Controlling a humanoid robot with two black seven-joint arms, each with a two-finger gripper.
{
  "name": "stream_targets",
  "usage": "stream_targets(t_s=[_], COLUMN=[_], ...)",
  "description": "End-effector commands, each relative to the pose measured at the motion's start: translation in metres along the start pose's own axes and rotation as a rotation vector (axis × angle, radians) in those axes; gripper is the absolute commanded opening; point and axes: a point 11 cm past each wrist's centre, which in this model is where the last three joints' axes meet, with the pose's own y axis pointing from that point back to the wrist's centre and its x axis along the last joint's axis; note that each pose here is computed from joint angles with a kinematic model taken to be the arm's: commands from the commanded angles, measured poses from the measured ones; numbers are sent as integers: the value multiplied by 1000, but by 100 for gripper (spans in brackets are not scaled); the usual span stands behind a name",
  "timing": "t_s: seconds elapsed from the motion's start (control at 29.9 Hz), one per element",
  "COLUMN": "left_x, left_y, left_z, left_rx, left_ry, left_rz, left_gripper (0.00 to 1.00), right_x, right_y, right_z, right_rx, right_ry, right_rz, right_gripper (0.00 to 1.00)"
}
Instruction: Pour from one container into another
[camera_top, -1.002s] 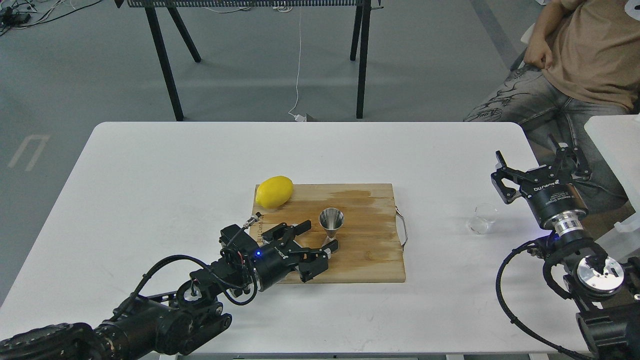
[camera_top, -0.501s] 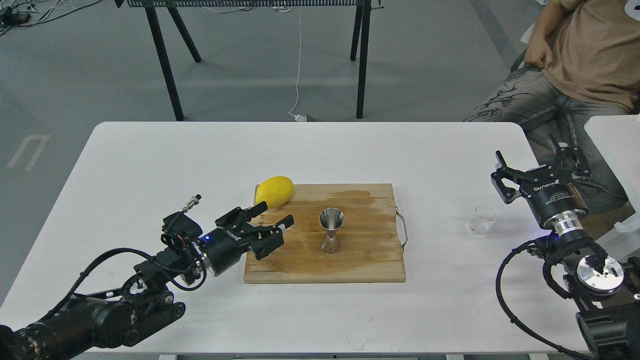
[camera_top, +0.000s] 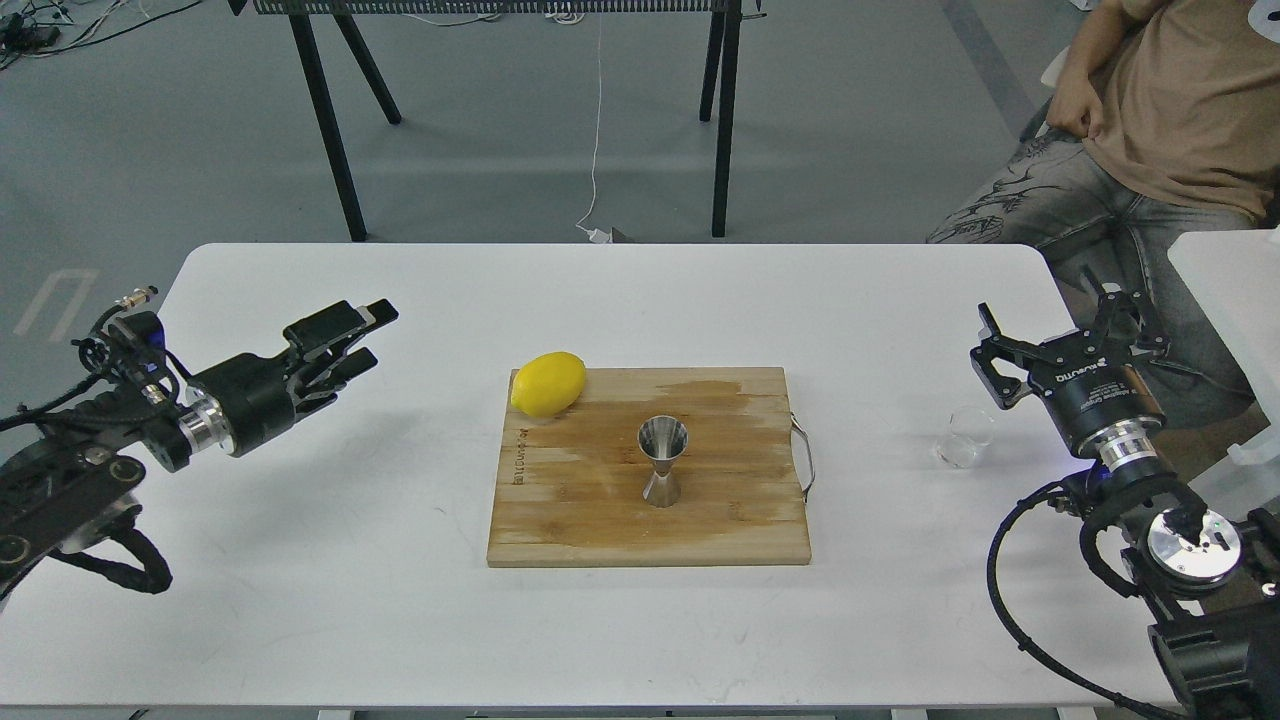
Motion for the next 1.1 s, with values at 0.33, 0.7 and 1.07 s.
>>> stream_targets(t_s=[0.33,0.7,1.07], left_x=[93,96,84], left_y=[48,55,37], left_z=[10,-2,-5], left_rx=[-211,-188,-205], left_ry=[374,385,417], left_rz=[416,449,423], left_gripper=[95,95,95], right_x=[-4,-14,-51], right_y=[-3,-4,16], right_z=[2,-6,-29], right_rx=[-16,0,111], right_ry=[6,2,-354], right_rz=[-11,-42,-115], right_gripper=[98,98,98])
